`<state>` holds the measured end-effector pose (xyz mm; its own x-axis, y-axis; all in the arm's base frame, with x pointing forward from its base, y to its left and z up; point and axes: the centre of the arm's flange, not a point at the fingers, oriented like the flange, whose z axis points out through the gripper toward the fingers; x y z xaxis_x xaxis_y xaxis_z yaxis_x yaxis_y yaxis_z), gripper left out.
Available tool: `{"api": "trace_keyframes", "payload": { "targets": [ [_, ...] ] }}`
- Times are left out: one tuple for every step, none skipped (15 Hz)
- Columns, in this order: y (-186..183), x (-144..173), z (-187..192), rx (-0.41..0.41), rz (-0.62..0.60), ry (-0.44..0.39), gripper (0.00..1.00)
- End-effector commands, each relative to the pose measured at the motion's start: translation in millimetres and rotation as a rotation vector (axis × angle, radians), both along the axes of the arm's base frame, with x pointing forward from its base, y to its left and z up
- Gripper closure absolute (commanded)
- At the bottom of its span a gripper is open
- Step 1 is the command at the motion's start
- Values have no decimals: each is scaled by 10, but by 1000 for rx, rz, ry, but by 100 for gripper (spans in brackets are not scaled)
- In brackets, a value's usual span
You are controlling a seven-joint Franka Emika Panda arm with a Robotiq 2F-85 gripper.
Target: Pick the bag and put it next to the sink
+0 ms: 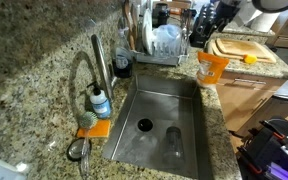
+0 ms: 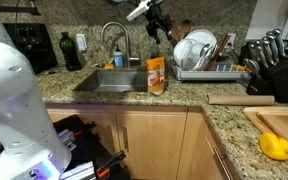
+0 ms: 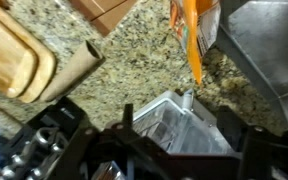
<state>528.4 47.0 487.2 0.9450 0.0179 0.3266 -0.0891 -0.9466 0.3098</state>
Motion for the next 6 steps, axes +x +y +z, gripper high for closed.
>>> {"api": "trace_keyframes", "payload": {
  "targets": [
    [78, -695, 701, -149, -137, -61, 0],
    [60, -902, 887, -188, -187, -77, 0],
    [38, -1117, 1047, -215, -244, -93, 0],
    [10, -1347, 1188, -220, -308, -120, 0],
    [70, -899, 1036, -179, -233, -95, 0],
    [87, -1048, 1170, -182, -246, -115, 0]
  ]
}}
